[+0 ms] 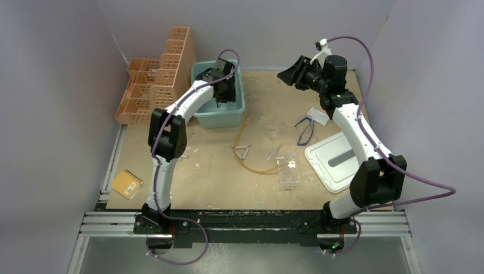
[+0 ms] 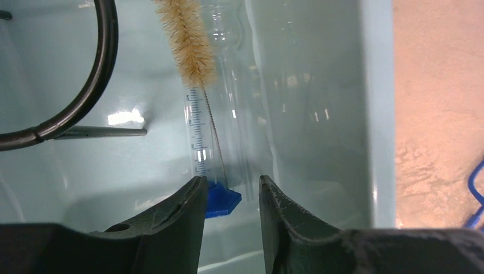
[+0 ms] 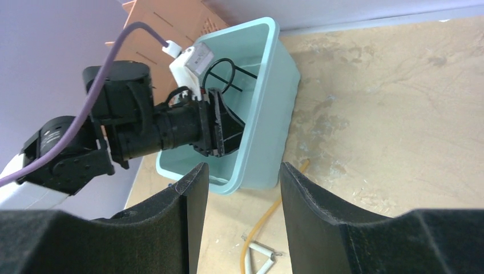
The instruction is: Organize the chemistry lab equipment
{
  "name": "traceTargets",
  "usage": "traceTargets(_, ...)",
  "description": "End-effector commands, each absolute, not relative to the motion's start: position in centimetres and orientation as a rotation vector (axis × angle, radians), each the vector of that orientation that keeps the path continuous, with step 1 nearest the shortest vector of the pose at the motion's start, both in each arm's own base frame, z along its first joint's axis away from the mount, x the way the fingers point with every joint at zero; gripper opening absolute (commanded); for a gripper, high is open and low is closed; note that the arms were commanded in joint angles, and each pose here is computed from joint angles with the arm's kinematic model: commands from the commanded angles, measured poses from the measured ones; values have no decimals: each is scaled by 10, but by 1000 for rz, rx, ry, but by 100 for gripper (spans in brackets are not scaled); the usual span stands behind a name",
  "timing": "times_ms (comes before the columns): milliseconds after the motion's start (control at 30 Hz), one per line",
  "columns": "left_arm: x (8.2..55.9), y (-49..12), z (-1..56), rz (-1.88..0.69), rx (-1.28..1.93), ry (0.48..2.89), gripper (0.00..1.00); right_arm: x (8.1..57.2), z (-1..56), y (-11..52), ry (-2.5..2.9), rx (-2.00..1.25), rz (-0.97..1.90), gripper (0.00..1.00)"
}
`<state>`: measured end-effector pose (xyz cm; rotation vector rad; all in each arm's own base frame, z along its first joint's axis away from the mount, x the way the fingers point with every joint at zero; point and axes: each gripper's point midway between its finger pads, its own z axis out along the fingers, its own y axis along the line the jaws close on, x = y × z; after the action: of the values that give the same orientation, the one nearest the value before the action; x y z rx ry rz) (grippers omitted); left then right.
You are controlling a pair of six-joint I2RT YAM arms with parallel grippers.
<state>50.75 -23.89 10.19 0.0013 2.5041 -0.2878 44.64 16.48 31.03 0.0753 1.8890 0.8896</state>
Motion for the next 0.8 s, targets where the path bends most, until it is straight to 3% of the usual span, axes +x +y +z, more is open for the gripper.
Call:
traceTargets(0, 514, -248, 198, -414, 36, 2300, 39, 451, 322, 155, 1856, 92, 820, 52)
traceTargets(267, 491, -231, 256, -414, 47, 2189, 49, 450, 314, 153, 1895, 45, 740, 55)
traceTargets(500, 455, -191, 282, -306, -29, 2112, 52, 434, 301, 188, 1952, -66, 630, 59)
traceTargets(767, 400, -137, 308, -232, -189, 1940, 52, 369, 241, 242, 2150, -315, 461, 58)
